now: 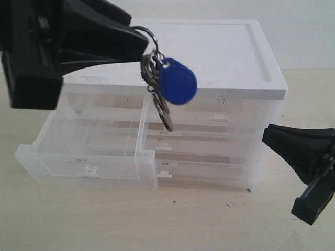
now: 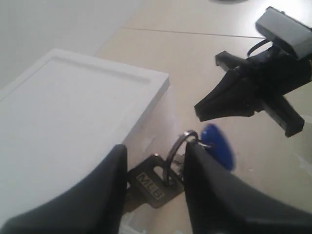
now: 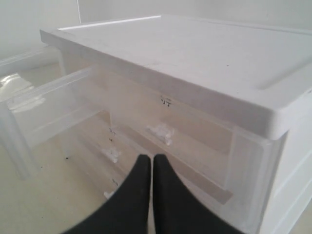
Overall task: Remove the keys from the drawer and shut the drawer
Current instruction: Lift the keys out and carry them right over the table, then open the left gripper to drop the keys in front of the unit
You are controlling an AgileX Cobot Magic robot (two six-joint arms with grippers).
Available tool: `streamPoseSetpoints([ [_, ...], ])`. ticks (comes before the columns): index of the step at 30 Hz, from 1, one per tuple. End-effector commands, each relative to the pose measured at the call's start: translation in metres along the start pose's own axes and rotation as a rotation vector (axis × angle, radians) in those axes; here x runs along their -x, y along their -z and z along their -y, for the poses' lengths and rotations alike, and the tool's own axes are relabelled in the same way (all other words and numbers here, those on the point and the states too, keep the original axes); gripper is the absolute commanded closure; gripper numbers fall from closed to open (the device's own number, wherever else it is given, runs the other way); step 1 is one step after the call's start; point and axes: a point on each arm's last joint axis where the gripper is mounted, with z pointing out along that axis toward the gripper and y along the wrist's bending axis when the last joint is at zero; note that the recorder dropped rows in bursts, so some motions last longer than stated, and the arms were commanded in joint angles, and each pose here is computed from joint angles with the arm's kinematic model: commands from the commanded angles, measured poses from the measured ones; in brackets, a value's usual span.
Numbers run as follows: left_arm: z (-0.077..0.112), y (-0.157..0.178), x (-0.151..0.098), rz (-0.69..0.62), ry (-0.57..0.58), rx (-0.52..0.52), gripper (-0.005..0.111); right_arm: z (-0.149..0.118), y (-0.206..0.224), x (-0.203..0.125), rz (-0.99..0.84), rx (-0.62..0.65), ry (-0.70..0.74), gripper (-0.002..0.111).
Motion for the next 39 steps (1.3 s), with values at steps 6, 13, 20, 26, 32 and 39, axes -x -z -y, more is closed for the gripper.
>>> streamPoseSetpoints([
  [6, -0.020, -0.082, -0.028, -0.110, 0.015, -0.022, 0.102, 0.002, -0.001, 0.002, 0.005, -0.008, -0.003, 0.108],
  [13, -0.023, -0.098, -0.038, -0.146, 0.012, -0.025, 0.102, 0.001, -0.001, 0.002, 0.009, -0.005, -0.003, 0.108],
  [20, -0.027, -0.099, -0.036, -0.125, 0.017, 0.015, 0.097, 0.001, -0.001, 0.002, 0.008, -0.004, -0.001, 0.108],
  [26, -0.027, -0.099, -0.036, -0.126, 0.015, 0.014, 0.074, 0.001, -0.001, 0.002, 0.008, -0.004, -0.001, 0.108],
  [32, -0.027, -0.099, -0.037, -0.131, 0.011, 0.010, 0.066, 0.001, -0.001, 0.002, 0.008, -0.004, -0.001, 0.108],
  [39, -0.026, -0.098, -0.037, -0.139, -0.003, 0.005, 0.059, 0.001, -0.001, 0.002, 0.008, -0.004, -0.001, 0.108],
])
